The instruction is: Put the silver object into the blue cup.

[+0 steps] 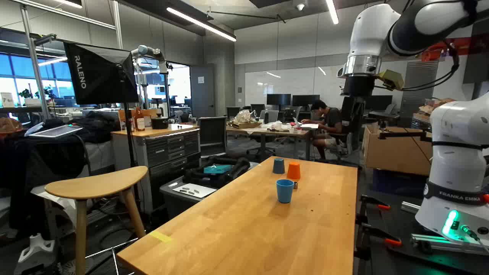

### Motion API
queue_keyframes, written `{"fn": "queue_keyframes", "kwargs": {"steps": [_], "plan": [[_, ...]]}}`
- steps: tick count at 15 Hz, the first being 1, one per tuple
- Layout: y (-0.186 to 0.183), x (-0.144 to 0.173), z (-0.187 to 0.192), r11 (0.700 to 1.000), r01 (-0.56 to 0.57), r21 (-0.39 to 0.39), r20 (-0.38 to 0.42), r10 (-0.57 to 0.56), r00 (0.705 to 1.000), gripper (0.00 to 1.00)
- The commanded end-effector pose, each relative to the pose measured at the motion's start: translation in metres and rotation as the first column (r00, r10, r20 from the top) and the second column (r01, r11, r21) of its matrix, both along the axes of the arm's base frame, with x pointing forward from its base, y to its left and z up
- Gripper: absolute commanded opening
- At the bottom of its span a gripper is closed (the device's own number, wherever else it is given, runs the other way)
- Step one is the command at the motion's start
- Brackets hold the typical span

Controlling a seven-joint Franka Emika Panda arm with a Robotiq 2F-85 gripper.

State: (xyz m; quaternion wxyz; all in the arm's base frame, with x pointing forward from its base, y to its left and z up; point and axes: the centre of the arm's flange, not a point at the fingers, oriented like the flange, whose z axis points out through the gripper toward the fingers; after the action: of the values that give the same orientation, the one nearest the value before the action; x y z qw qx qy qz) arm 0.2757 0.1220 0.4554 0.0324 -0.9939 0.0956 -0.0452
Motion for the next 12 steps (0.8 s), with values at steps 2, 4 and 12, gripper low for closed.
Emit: {"fn": "queue_keyframes", "kwargs": {"steps": [2, 4, 12], "plan": [[0.000, 0.000, 0.000, 1.000, 0.000, 0.000, 0.000, 0.000, 1.000, 1.00], [0.000, 0.000, 0.000, 1.000, 0.000, 0.000, 0.000, 0.000, 1.000, 1.00], [-0.092, 0.037, 0.042, 0.986, 0.166, -0.015, 0.097, -0.164, 0.982, 1.00]]}}
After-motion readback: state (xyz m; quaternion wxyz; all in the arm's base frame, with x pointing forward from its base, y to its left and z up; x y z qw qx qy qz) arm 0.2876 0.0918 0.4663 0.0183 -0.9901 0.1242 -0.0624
